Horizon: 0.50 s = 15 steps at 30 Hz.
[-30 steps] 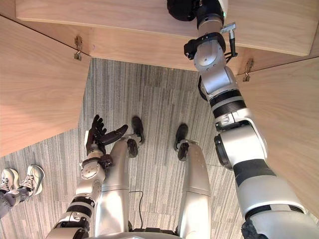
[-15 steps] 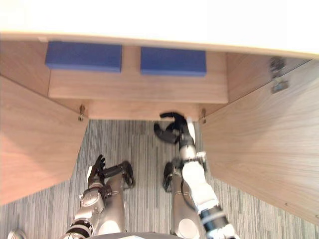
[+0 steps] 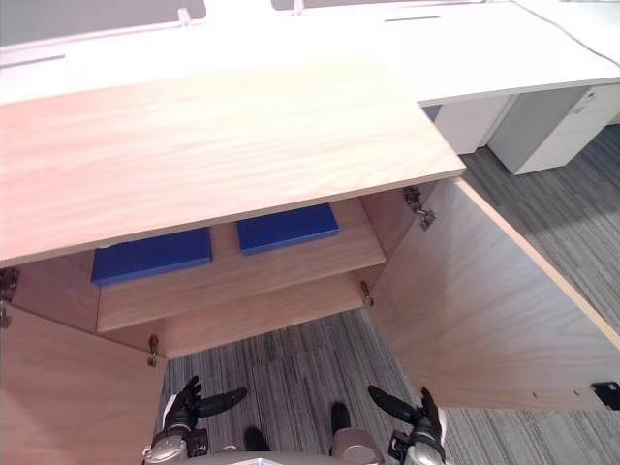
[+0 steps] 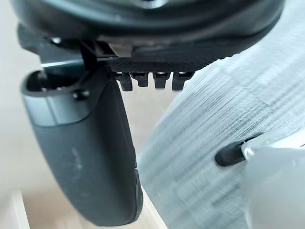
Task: Walk over to the cabinet, pick up the folder, carry it to the office cabinet, place the folder inside the office cabinet, then close the office cabinet door
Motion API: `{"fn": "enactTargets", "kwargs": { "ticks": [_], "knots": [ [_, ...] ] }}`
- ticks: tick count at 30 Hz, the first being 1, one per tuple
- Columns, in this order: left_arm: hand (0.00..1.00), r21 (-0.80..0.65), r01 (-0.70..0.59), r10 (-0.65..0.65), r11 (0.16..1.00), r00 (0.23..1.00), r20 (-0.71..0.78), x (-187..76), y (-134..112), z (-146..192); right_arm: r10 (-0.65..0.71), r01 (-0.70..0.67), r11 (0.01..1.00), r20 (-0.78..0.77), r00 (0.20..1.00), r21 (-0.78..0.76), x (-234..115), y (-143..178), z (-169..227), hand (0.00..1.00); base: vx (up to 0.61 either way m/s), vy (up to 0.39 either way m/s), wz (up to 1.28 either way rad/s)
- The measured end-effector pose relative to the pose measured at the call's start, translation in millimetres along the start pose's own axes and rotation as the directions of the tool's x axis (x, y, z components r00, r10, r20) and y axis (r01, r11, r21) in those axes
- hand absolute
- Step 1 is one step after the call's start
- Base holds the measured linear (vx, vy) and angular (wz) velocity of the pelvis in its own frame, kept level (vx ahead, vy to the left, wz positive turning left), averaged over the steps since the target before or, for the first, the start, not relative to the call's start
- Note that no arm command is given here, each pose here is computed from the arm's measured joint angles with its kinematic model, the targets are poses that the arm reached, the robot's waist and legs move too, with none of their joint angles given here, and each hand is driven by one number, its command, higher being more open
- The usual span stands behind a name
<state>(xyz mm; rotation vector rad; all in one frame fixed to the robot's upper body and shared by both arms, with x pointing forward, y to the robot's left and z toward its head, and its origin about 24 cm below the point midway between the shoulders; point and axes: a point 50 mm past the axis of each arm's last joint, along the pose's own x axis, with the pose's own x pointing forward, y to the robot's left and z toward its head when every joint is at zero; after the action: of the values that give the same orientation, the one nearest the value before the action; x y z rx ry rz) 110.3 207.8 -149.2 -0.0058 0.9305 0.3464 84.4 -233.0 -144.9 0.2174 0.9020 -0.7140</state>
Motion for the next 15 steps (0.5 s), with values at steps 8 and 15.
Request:
{"fn": "enactTargets", "kwargs": {
  "ticks": [8, 15],
  "knots": [
    [1.00, 0.013, -0.022, 0.023, 1.000, 0.997, -0.075, -12.4, 8.8, -30.3, -0.243, 0.110, 0.927, 0.353, 0.903, 0.358, -11.7, -41.3, 91.7, 1.00, -0.09, 0.012, -0.34],
    [1.00, 0.065, 0.009, -0.005, 0.998, 0.998, -0.063, -13.0, 4.0, -30.1, -0.308, 0.004, 0.886, 0.581, 0.754, 0.464, -18.9, -38.9, 184.0, 1.00, 0.01, -0.011, -0.40]
  ]
}}
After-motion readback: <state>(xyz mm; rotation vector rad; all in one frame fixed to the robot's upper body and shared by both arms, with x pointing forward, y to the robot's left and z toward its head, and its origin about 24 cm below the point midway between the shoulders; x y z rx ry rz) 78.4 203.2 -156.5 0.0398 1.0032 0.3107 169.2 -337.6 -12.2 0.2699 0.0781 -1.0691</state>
